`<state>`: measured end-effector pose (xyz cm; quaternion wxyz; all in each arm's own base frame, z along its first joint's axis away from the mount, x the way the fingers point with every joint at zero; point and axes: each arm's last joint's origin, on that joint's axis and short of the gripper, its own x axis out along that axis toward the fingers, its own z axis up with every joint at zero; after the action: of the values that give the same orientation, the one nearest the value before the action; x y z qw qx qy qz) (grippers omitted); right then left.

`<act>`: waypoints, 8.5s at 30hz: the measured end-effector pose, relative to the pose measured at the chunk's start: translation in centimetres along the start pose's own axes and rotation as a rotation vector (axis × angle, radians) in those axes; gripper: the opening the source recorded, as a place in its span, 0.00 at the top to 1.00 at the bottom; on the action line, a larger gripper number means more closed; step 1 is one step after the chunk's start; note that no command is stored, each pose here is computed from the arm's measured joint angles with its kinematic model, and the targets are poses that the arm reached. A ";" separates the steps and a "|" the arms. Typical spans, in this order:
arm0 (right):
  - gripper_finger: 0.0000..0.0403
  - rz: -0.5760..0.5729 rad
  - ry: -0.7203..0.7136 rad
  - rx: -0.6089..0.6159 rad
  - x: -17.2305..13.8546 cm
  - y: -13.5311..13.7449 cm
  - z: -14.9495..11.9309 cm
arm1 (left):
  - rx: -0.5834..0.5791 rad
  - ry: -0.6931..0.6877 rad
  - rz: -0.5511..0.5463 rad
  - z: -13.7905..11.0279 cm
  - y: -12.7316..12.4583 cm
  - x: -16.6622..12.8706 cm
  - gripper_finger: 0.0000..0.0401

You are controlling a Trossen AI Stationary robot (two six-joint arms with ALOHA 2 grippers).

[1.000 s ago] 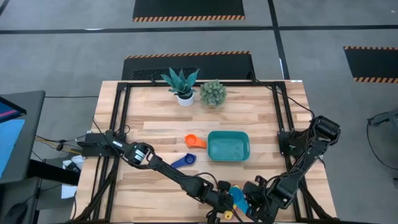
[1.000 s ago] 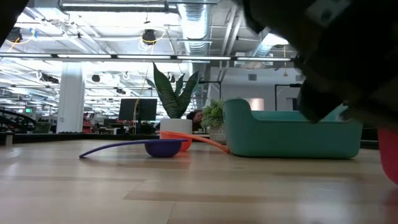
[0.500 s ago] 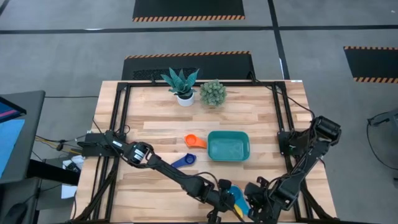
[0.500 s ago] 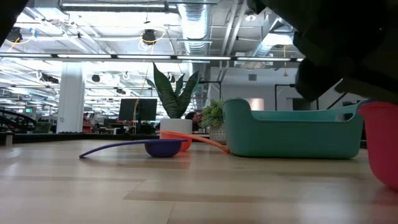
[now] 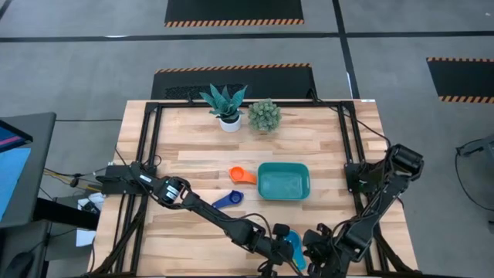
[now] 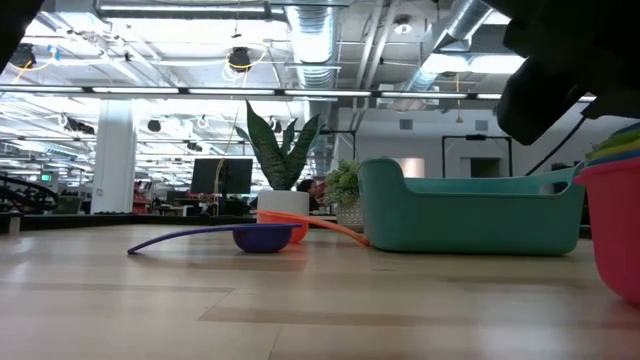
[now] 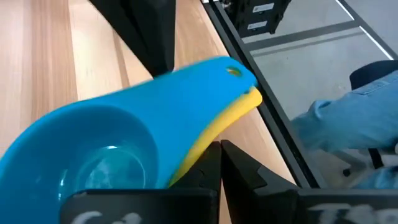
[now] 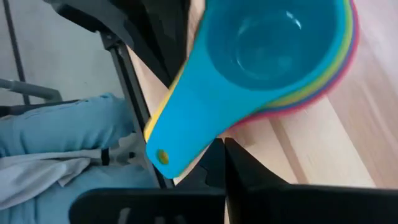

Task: Nest measuring cups in basket
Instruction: Stack the light blue measuring cup on top of the green measuring cup, then stack the orange measuring cup on top of the light blue measuring cup, then move the violet measuring cup to the bottom of the table

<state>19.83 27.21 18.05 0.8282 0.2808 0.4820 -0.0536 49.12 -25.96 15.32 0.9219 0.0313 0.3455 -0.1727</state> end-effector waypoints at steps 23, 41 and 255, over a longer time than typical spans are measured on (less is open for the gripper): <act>0.97 -0.158 0.054 -0.036 -1.1 -1.4 -2.6 | 0.228 0.524 0.229 -1.7 -3.3 -6.2 1.00; 0.97 -0.276 -0.029 -0.001 -1.4 -2.6 -2.6 | 0.255 0.754 0.383 -6.8 5.9 -19.8 1.00; 0.97 -0.350 0.026 0.172 -4.0 -3.6 -7.7 | 0.106 0.480 0.135 -9.6 9.8 -20.7 0.87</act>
<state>10.51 27.47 16.93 0.7729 0.2632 0.5279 -0.2341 31.98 -8.95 20.83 0.8200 0.1425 0.5420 -0.1162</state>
